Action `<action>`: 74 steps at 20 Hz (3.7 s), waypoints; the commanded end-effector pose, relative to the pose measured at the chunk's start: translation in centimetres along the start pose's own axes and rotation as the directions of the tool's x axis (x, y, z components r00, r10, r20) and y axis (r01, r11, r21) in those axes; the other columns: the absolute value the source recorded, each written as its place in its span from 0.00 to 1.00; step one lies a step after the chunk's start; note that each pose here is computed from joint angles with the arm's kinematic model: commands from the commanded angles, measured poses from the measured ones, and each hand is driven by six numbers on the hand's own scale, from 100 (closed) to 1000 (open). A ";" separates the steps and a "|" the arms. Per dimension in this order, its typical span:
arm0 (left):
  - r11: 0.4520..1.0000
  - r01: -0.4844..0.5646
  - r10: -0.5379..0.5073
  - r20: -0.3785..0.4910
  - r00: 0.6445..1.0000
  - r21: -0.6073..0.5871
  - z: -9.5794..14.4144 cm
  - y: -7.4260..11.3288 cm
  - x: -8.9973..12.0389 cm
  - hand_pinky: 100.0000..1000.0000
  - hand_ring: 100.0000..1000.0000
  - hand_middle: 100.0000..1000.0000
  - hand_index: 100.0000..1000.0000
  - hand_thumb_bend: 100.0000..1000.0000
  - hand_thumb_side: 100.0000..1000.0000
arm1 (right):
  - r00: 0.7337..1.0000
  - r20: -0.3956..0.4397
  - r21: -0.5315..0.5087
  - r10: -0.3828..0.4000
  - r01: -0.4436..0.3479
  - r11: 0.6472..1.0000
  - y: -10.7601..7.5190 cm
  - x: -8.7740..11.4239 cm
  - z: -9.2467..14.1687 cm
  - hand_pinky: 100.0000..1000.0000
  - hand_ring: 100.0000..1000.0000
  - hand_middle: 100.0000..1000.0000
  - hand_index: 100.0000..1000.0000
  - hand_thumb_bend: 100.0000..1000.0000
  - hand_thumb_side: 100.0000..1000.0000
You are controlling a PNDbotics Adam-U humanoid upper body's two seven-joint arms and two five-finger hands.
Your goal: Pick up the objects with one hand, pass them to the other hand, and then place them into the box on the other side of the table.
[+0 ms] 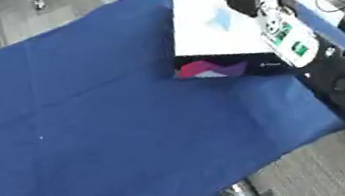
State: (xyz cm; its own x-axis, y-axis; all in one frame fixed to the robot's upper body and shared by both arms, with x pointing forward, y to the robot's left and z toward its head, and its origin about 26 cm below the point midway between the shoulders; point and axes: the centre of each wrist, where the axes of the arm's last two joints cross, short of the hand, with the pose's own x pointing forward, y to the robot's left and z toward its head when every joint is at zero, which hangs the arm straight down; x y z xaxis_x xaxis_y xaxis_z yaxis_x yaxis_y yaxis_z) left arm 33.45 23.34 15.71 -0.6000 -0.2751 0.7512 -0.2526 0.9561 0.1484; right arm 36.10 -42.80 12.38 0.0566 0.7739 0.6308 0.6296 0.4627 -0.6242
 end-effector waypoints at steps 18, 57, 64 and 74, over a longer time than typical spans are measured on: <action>1.000 0.019 -0.019 0.010 1.000 0.014 -0.1 0.5 0.2 0.60 0.48 0.47 0.68 0.97 0.56 | 0.939 0.277 0.195 0.206 -0.264 0.944 -2.2 4.0 -0.6 0.60 1.00 0.89 1.00 0.00 0.73; 0.999 0.044 -0.043 -0.005 0.999 0.027 0.2 1.1 -0.3 0.61 0.48 0.46 0.70 0.99 0.56 | 0.790 0.357 0.467 0.498 -0.613 0.637 -3.8 10.2 1.8 0.98 1.00 0.95 1.00 0.00 0.33; 0.999 0.042 -0.042 -0.006 0.999 0.024 0.2 1.1 -0.4 0.62 0.47 0.46 0.70 0.98 0.56 | 0.845 0.270 0.411 0.461 -0.534 0.739 -4.1 10.7 1.9 0.73 1.00 0.90 1.00 0.00 1.00; 0.999 0.038 -0.038 -0.003 0.999 0.019 0.2 1.1 -0.4 0.62 0.48 0.47 0.70 0.98 0.56 | 0.892 0.233 0.377 0.388 -0.450 0.809 -4.0 10.8 2.1 0.71 1.00 0.90 1.00 0.00 1.00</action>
State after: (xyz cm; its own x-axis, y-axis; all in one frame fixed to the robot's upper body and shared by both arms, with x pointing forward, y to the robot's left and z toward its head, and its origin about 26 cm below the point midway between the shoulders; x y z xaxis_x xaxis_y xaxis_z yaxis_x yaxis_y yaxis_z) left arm 33.27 24.12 14.78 -0.5718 -0.2991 0.7639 -0.2806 0.9463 0.1604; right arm 32.81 -35.23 19.54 0.1240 0.9653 0.2298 0.1578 0.2095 -0.9650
